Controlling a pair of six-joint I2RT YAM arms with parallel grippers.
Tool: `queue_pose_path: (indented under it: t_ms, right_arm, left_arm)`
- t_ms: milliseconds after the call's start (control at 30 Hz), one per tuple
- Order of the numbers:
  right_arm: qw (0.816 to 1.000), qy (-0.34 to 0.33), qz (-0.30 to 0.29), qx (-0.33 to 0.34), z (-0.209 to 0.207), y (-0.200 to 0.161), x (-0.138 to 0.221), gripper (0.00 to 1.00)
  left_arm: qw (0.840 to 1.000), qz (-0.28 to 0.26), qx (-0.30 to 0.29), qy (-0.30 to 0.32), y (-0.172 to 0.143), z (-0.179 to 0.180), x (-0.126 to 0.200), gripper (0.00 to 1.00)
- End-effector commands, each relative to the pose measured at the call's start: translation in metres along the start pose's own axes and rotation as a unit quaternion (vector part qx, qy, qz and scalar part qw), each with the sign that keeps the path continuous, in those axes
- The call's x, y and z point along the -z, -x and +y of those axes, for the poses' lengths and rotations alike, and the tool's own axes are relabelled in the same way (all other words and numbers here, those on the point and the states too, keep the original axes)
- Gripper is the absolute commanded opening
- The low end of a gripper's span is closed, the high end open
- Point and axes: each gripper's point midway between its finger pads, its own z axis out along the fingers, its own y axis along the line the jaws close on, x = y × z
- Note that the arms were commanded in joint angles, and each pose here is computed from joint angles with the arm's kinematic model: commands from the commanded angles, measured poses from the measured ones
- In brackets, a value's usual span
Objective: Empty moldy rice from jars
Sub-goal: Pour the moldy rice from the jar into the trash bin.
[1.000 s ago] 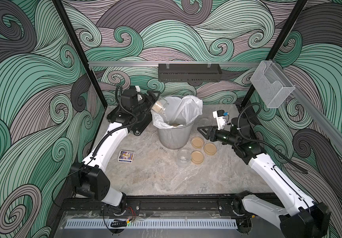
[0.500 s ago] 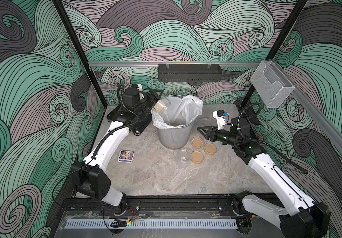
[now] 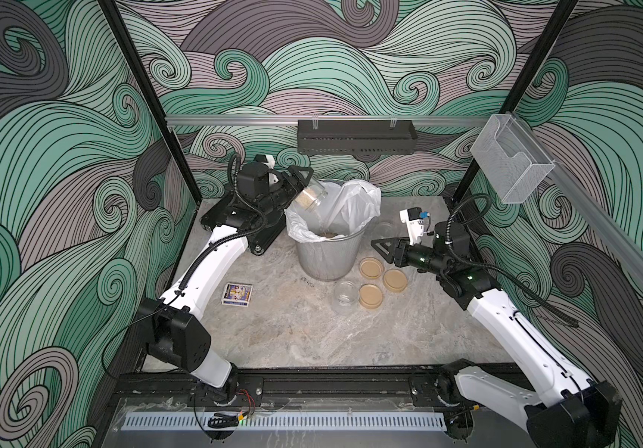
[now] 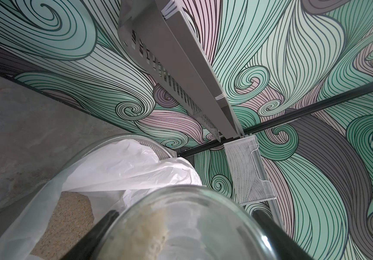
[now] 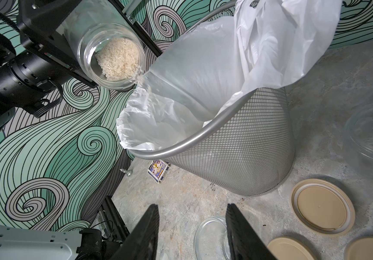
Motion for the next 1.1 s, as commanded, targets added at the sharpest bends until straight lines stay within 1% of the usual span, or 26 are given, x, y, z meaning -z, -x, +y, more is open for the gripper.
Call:
queue_pose_path:
  t_ms: [0,767,1067]
  right_arm:
    - [1.000,-0.002,-0.005,0.013,0.001,0.000,0.004,0.48]
    - [0.999,-0.015,-0.002,0.028,-0.005,-0.006,0.014,0.49]
    - [1.000,-0.013,0.000,0.027,-0.007,-0.007,0.011,0.49]
  left_arm:
    - [0.998,-0.037,-0.032,-0.046,0.022,-0.044,0.010,0.55]
    - [0.997,-0.017,-0.055,-0.054,0.005,-0.063,-0.009,0.54]
    - [0.996,-0.017,-0.071,-0.047,0.003,-0.066,-0.010,0.54]
